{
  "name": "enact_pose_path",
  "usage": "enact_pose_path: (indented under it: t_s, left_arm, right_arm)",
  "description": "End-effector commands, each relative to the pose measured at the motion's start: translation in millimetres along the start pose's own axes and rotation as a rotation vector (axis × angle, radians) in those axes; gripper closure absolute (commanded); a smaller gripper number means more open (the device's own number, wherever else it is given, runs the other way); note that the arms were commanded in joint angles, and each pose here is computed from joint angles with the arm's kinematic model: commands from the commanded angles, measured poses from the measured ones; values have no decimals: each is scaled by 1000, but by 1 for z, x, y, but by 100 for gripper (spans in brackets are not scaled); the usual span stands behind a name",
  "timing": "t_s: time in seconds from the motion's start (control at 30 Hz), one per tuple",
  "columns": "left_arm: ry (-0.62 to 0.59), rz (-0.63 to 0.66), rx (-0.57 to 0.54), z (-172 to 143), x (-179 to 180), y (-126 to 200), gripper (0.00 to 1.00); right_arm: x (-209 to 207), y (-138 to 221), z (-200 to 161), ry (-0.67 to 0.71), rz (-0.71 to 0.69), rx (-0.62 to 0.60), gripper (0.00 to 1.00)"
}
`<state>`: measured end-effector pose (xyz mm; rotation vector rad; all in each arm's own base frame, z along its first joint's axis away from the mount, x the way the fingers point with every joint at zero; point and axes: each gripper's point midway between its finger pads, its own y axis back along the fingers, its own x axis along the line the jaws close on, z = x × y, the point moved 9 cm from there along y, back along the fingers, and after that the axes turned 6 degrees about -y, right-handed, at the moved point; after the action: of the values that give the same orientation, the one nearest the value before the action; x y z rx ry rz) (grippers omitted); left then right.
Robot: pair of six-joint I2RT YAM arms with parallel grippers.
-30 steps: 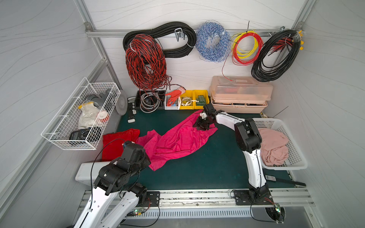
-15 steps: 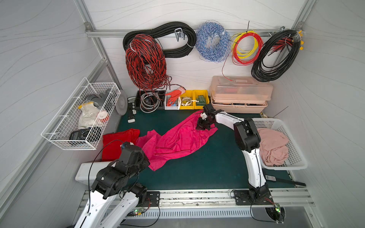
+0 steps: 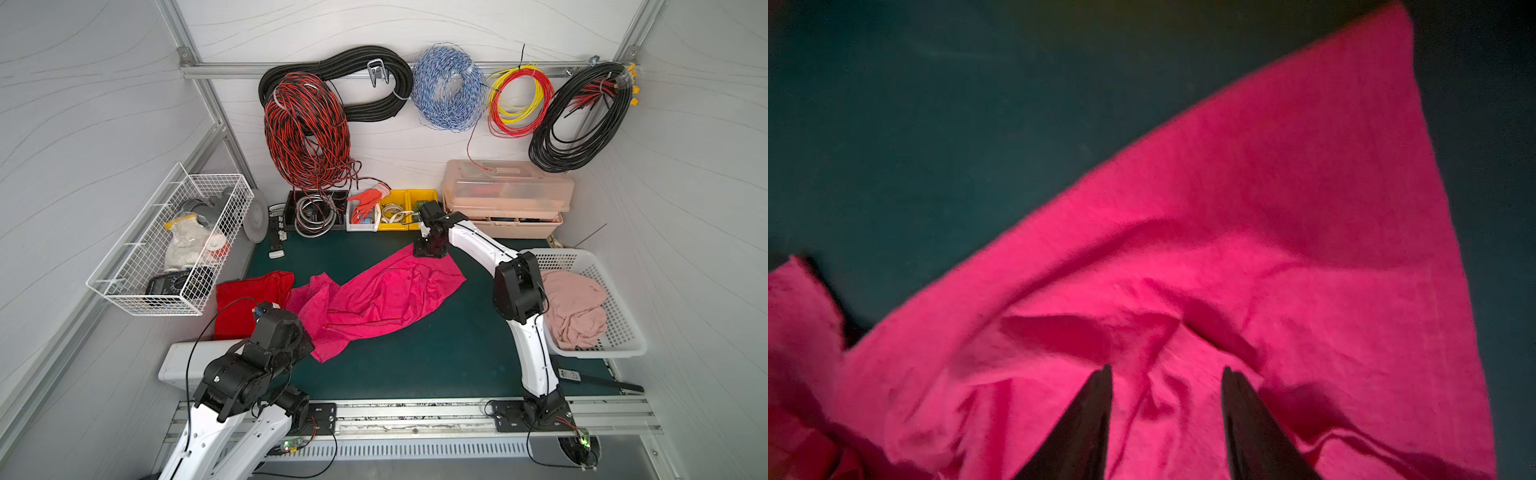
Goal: Fold and stack t-shirts
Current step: Flatten out the T-shirt at the center of the board.
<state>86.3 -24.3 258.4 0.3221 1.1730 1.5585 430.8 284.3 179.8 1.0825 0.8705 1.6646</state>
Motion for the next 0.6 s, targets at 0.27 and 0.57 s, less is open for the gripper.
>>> enact_pose_path:
  t_s: [0.27, 0.57]
  left_arm:
    - [-21, -24, -25, 2, -1, 3, 100]
    - [-21, -22, -35, 2, 0, 4, 100]
  right_arm:
    - [-17, -40, -25, 45, -145, 136, 54]
    - [-22, -49, -33, 45, -160, 169, 60]
